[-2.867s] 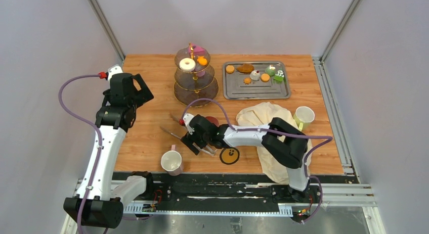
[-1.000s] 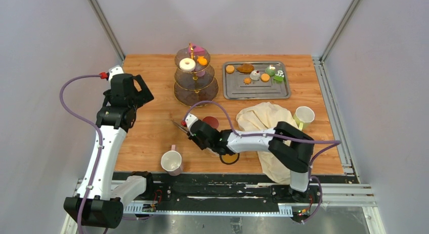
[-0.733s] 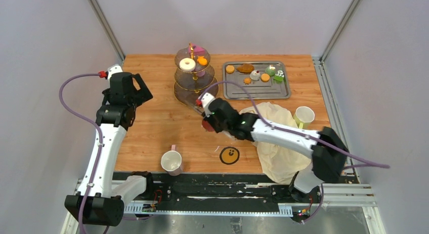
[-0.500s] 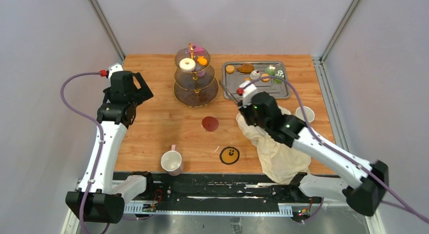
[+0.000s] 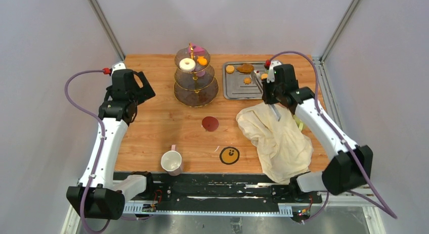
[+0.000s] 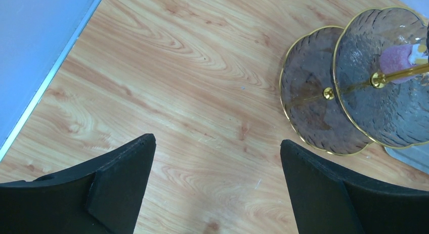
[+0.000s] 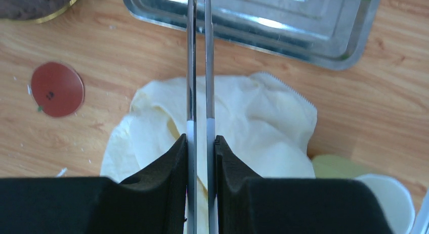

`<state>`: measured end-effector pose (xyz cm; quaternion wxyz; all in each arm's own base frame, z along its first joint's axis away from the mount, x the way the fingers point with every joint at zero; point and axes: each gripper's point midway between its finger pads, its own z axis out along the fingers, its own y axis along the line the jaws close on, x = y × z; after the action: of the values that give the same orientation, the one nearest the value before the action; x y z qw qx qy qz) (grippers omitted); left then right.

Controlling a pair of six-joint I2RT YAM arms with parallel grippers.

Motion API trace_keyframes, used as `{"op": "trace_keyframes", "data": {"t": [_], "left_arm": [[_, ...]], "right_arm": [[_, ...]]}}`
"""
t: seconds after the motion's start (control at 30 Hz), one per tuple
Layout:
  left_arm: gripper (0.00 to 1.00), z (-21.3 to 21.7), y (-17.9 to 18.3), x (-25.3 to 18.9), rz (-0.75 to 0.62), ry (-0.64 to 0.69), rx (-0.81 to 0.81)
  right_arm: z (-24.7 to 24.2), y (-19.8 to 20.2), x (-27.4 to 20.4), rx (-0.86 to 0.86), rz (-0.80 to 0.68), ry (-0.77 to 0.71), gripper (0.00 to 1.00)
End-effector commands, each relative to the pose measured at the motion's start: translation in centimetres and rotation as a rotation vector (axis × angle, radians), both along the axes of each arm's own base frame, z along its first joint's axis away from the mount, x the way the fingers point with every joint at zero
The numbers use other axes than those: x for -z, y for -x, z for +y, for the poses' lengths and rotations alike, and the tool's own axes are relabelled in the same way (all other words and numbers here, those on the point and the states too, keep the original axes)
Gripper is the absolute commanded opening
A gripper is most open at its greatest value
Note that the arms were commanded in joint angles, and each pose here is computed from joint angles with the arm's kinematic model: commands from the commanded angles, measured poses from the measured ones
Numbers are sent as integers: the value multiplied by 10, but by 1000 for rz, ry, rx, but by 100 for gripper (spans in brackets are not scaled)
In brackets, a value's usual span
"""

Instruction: Serve the afternoon tea

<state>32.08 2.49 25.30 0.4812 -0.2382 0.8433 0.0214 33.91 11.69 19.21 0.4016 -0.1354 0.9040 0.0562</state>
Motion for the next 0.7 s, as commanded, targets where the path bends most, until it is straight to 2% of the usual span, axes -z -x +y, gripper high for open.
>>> {"op": "trace_keyframes", "data": {"t": [0.0,0.2,0.37,0.57,0.67], "left_arm": [[98,1,-3,-15,-27,-13,14],[98,0,-6,-17,-23,-15,23],[98,-1,-10,-20,-29,-13,27],[98,-6,-17,-17,-19,-6,60],[98,-6,-19,-14,-11,-14,63]], "right_arm": [[6,-41,-21,-9,-2,-69,1],[-40,-88,-5,167,62,-57,1],[-80,-92,17,269,124,-37,2],[-115,-87,36,328,177,-23,11],[-122,-85,38,338,186,-45,19]]}}
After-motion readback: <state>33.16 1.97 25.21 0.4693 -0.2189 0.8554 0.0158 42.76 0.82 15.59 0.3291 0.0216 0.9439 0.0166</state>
